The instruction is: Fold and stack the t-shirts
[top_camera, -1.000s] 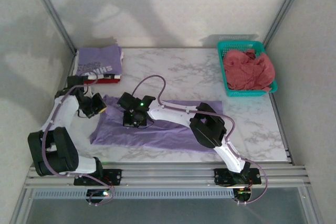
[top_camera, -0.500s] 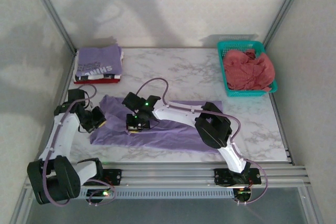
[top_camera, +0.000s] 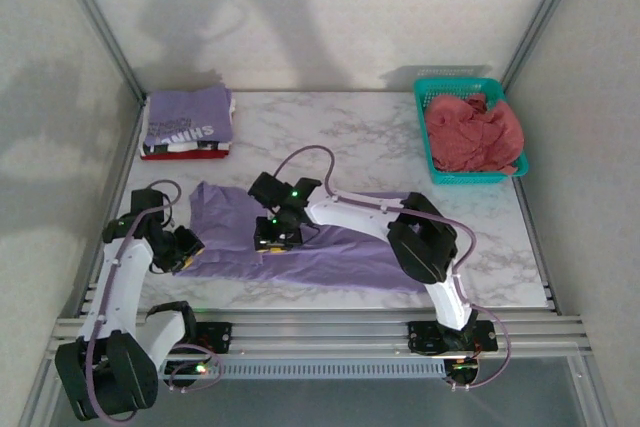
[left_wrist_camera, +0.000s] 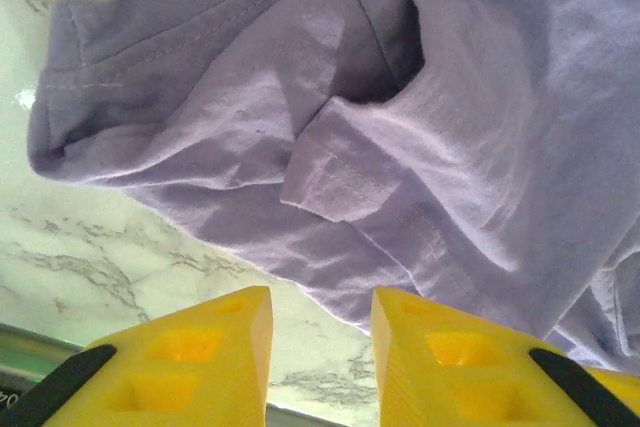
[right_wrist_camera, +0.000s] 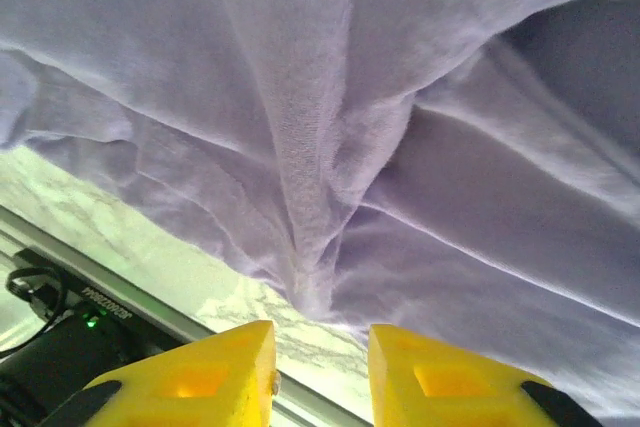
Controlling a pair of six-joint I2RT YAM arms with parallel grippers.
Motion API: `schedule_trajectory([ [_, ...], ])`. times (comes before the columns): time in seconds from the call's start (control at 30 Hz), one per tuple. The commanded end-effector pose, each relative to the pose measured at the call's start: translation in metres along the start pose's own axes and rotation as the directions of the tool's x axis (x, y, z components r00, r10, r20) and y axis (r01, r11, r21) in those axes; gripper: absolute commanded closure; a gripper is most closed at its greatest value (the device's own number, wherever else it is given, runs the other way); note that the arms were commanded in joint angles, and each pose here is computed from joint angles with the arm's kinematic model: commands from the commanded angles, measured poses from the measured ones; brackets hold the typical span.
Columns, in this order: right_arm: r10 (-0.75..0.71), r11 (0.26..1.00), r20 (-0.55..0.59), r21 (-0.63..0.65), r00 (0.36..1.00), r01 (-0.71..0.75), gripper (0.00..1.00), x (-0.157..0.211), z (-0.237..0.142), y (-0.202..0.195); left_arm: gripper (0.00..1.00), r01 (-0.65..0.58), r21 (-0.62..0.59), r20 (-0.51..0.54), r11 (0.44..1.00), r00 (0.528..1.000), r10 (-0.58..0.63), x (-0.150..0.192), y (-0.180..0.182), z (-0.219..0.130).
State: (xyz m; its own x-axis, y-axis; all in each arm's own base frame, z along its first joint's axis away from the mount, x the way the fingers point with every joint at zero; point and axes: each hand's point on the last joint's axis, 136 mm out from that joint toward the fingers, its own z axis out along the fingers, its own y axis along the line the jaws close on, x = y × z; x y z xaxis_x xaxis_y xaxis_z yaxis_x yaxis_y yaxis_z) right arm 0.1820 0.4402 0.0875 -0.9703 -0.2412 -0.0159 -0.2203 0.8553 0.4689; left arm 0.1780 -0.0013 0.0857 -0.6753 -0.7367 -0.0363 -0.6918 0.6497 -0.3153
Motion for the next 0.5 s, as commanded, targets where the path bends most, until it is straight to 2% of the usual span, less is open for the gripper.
schedule_trajectory([
  [0.0,-0.035,0.998,0.089,0.05,0.995,0.031,0.69,-0.01,-0.041,-0.014,0.76,0.011,0.047,0.014,0.999,1.0,-0.011,-0.008,-0.019,-0.008],
  [0.13,-0.001,0.992,0.146,0.126,0.989,-0.018,0.71,-0.031,-0.062,-0.055,0.9,-0.035,0.11,0.042,0.993,0.999,0.031,-0.026,-0.058,-0.003],
  [0.27,0.048,0.979,0.186,0.187,0.981,-0.083,0.72,-0.047,-0.074,-0.099,0.98,-0.105,0.126,0.023,0.986,0.994,0.103,-0.028,-0.092,0.019],
  [0.33,0.079,0.972,0.193,0.201,0.978,-0.118,0.72,-0.05,-0.076,-0.119,1.0,-0.123,0.108,0.008,0.986,0.992,0.123,-0.025,-0.095,0.031],
  [0.47,0.124,0.962,0.211,0.213,0.97,-0.169,0.72,-0.052,-0.083,-0.145,1.0,-0.127,0.023,-0.01,0.992,0.992,0.127,-0.018,-0.069,0.055],
])
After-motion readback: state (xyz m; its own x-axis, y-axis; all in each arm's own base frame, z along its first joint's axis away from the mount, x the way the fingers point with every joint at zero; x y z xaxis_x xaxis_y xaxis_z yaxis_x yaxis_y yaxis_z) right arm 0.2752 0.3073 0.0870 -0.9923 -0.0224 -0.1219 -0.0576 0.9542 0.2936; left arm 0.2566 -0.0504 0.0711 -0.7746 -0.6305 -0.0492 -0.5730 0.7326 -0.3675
